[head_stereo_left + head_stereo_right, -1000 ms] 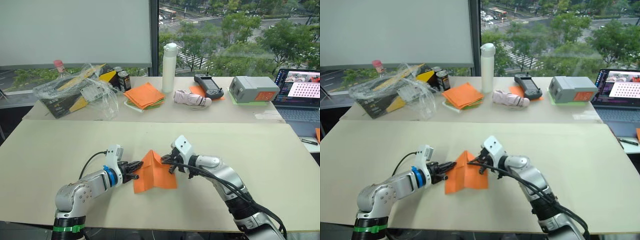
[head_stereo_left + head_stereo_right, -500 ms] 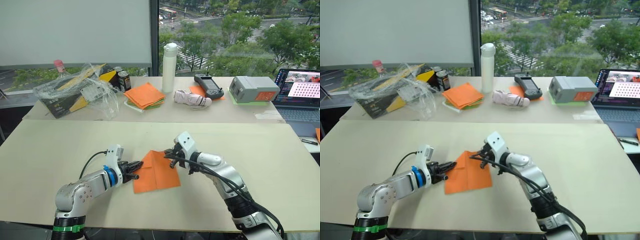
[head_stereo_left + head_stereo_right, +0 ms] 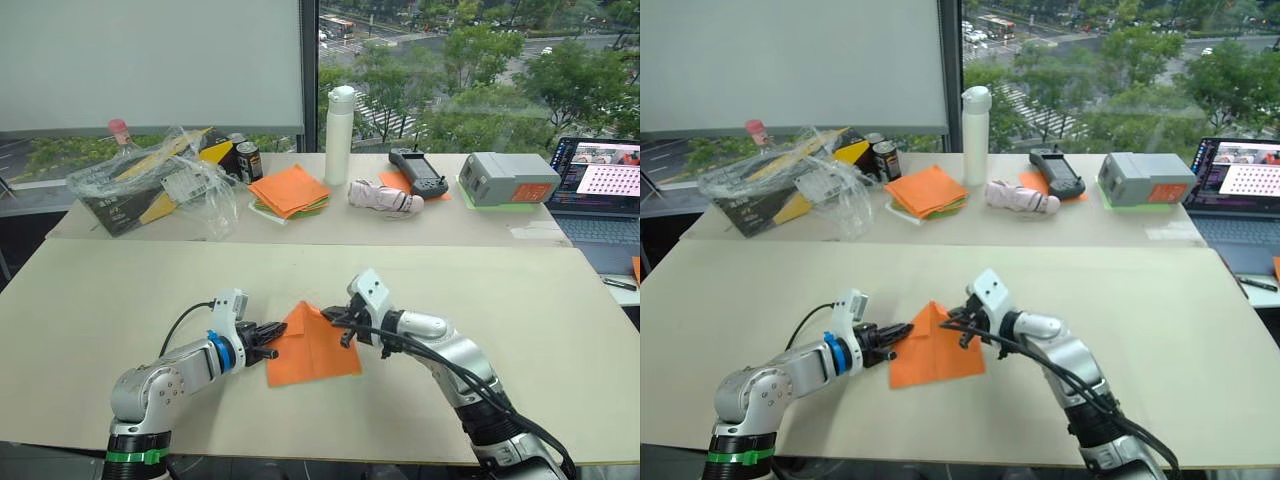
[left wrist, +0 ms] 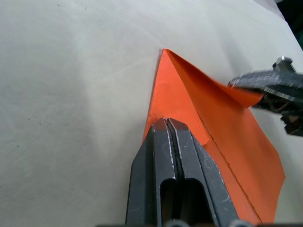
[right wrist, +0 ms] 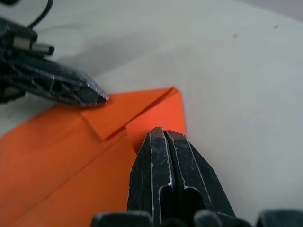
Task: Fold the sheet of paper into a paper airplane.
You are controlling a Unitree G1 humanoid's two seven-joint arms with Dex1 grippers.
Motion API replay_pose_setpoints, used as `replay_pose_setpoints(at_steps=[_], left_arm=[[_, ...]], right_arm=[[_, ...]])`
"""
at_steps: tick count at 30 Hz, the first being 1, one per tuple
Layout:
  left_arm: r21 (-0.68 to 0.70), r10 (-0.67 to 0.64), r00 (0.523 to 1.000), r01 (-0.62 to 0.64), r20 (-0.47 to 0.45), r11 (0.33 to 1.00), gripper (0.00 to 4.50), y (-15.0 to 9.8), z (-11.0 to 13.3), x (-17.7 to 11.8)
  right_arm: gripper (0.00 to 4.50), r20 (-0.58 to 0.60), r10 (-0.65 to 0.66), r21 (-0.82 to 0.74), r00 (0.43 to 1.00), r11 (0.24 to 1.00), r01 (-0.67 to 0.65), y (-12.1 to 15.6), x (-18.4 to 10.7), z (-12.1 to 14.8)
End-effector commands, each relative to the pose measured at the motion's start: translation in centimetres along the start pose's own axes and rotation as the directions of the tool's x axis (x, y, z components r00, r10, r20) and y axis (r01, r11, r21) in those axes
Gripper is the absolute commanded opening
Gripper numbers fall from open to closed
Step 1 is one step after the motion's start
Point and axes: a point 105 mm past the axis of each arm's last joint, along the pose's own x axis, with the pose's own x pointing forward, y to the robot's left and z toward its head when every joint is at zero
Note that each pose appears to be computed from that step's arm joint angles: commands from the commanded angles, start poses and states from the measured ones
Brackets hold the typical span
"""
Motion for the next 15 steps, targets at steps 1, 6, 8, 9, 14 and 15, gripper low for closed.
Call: replay_pose_setpoints(at_steps=[1, 6, 8, 9, 14, 15], left_arm=[[-0.039, 0.085, 0.991, -0.090, -0.099, 0.995, 0.02, 1.8, -2.5, -0.2], [-0.038, 0.087, 0.991, -0.091, -0.098, 0.995, 0.02, 1.8, -2.5, -0.3], [-0.036, 0.088, 0.991, -0.091, -0.098, 0.995, 0.02, 1.8, -2.5, -0.3], [-0.036, 0.088, 0.991, -0.092, -0.098, 0.995, 0.02, 1.8, -2.5, -0.3], [-0.019, 0.055, 0.996, -0.056, -0.072, 0.998, 0.02, 0.7, -1.4, 0.3], [-0.011, 0.042, 0.997, -0.043, -0.068, 0.999, 0.02, 0.3, -1.1, 0.5]], right_arm=[[0.00, -0.002, -0.001, -0.056, 1.000, 0.998, 0.001, 0.0, 0.0, 0.0], [0.00, -0.033, -0.022, -0.069, 0.999, 0.997, 0.019, -0.4, 0.0, -0.8], [0.00, -0.037, -0.028, -0.068, 0.999, 0.997, 0.025, -0.6, -0.1, -0.9], [0.00, -0.046, -0.030, -0.071, 0.998, 0.997, 0.027, -0.7, -0.2, -1.1], [0.00, -0.069, -0.029, -0.087, 0.997, 0.996, 0.023, -0.7, -0.3, -1.7], [0.00, -0.071, -0.026, -0.088, 0.997, 0.996, 0.020, -0.6, -0.3, -1.8]])
